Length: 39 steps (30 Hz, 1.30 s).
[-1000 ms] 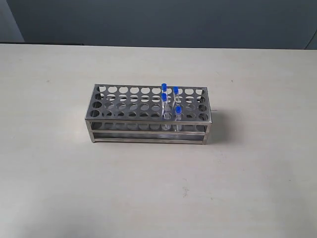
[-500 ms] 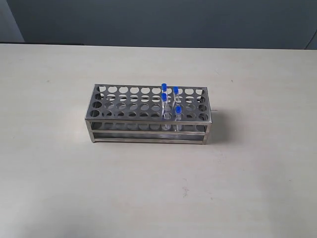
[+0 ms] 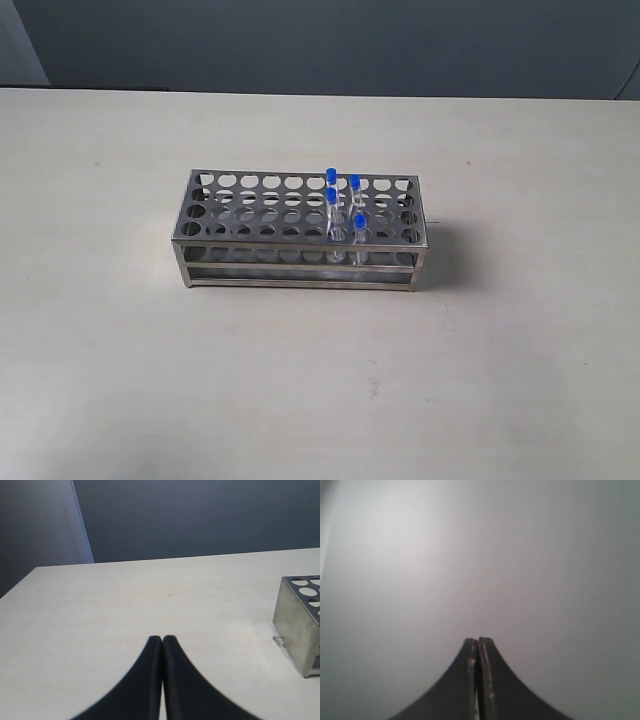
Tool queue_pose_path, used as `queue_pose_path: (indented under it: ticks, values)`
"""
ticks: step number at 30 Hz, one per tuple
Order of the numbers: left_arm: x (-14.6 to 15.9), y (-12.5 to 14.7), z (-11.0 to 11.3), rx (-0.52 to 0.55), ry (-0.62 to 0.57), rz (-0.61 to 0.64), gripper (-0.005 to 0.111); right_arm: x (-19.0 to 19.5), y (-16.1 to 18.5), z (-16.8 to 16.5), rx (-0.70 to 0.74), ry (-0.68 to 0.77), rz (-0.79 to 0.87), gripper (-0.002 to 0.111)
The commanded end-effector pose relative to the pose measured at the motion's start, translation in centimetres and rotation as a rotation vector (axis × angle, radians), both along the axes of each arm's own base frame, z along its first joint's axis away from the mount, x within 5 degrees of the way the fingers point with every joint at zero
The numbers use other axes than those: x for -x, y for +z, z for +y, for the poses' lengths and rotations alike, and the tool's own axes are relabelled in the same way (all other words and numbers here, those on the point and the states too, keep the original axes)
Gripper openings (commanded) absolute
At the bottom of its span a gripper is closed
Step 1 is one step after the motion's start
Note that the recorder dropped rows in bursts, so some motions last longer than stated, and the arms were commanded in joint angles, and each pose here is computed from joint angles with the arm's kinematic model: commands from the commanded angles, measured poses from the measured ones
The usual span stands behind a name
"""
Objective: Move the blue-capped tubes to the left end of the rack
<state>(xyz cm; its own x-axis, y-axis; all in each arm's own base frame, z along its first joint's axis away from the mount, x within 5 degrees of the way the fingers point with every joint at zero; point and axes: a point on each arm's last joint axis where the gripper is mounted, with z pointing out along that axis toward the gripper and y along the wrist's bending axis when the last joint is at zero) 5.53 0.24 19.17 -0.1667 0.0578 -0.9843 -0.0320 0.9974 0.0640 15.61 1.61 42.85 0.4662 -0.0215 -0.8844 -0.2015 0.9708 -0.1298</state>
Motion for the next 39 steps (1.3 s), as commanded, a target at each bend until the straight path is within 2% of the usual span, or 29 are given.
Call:
queue_pose_path:
  ticks: [1, 7, 11, 14, 17, 19, 21, 23, 25, 28, 32, 39]
  values:
    - [0.0, 0.0, 0.0, 0.003, -0.004, -0.013, 0.000, -4.8, -1.7, 1.0, 0.042, 0.145, 0.188, -0.001]
    - [0.0, 0.0, 0.0, 0.003, -0.004, -0.013, 0.000, -10.7, -8.4, 4.0, 0.121, 0.193, 0.514, -0.001]
    - [0.0, 0.0, 0.0, 0.003, -0.004, -0.013, 0.000, -12.5, -12.5, 7.4, 0.224, 0.211, 0.683, -0.001]
    - [0.0, 0.0, 0.0, 0.003, -0.004, -0.013, 0.000, -12.2, -14.6, 9.7, 0.227, 0.294, 0.724, -0.001]
    - [0.0, 0.0, 0.0, 0.003, -0.004, -0.013, 0.000, -10.8, -16.3, 11.0, 0.145, 0.367, 0.676, -0.001]
    - [0.0, 0.0, 0.0, 0.003, -0.004, -0.013, 0.000, -9.4, -18.1, 10.7, 0.079, 0.306, 0.653, -0.001]
    - [0.0, 0.0, 0.0, 0.003, -0.004, -0.013, 0.000, -7.9, -20.5, 9.6, 0.039, 0.173, 0.669, -0.001]
    - [0.0, 0.0, 0.0, 0.003, -0.004, -0.013, 0.000, -6.7, -22.4, 8.9, 0.089, 0.069, 0.706, -0.001]
    - [0.0, 0.0, 0.0, 0.003, -0.004, -0.013, 0.000, -5.5, -23.8, 8.6, 0.167, 0.034, 0.754, -0.001]
    - [0.0, 0.0, 0.0, 0.003, -0.004, -0.013, 0.000, -4.5, -24.7, 8.9, 0.198, 0.073, 0.779, -0.001]
    - [0.0, 0.0, 0.0, 0.003, -0.004, -0.013, 0.000, -4.4, -24.5, 9.3, 0.167, 0.111, 0.765, -0.001]
    - [0.0, 0.0, 0.0, 0.003, -0.004, -0.013, 0.000, -4.2, -23.9, 10.4, 0.288, 0.225, 0.682, -0.001]
